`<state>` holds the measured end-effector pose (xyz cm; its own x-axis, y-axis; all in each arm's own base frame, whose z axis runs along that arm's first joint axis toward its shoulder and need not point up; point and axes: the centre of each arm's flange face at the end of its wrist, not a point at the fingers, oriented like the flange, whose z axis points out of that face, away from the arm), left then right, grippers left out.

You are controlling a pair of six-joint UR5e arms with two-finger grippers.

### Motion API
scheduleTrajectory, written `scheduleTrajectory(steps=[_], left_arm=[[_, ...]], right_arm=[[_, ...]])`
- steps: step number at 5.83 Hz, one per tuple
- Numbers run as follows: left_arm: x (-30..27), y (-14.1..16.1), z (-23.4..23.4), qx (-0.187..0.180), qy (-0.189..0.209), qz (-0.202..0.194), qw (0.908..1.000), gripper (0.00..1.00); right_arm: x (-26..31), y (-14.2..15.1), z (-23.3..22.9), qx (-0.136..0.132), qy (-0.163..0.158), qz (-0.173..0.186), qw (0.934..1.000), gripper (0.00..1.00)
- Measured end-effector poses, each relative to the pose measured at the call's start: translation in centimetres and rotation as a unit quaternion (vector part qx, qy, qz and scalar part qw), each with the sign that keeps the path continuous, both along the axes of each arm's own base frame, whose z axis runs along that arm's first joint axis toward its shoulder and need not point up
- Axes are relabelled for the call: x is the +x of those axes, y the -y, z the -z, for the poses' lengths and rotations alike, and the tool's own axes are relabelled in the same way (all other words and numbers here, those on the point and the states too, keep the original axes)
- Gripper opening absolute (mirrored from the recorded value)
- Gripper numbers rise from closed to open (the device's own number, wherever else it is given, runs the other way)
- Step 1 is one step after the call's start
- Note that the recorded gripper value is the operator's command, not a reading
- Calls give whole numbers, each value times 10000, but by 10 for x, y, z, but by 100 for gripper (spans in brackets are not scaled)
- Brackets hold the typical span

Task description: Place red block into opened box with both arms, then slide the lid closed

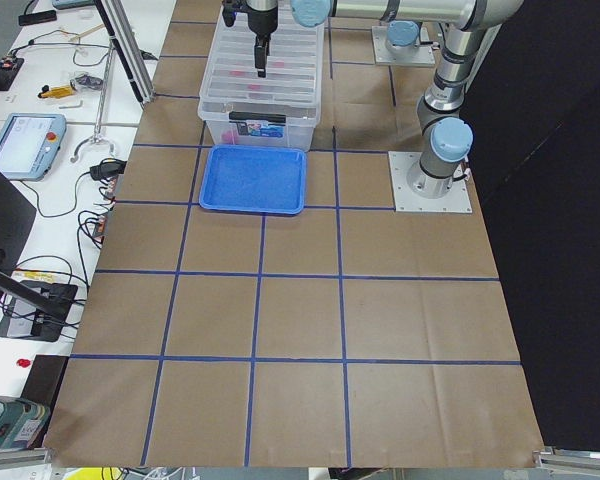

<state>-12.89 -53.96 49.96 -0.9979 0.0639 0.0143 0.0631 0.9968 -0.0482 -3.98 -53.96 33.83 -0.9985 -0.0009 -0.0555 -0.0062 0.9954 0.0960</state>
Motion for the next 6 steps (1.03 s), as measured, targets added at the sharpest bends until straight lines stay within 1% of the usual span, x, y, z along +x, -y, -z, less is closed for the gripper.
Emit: scheduleTrajectory(steps=[4, 5, 6], left_arm=[[0, 1, 1, 13, 0, -4, 10000, 98], [0, 1, 1, 14, 0, -5, 10000, 98], [0, 1, 1, 14, 0, -3, 10000, 98]], right_arm=[[24, 2, 0, -16, 47, -129, 9999, 100], [25, 4, -6, -81, 22, -147, 9999, 100], [26, 9, -25, -280, -41, -167, 9995, 100]])
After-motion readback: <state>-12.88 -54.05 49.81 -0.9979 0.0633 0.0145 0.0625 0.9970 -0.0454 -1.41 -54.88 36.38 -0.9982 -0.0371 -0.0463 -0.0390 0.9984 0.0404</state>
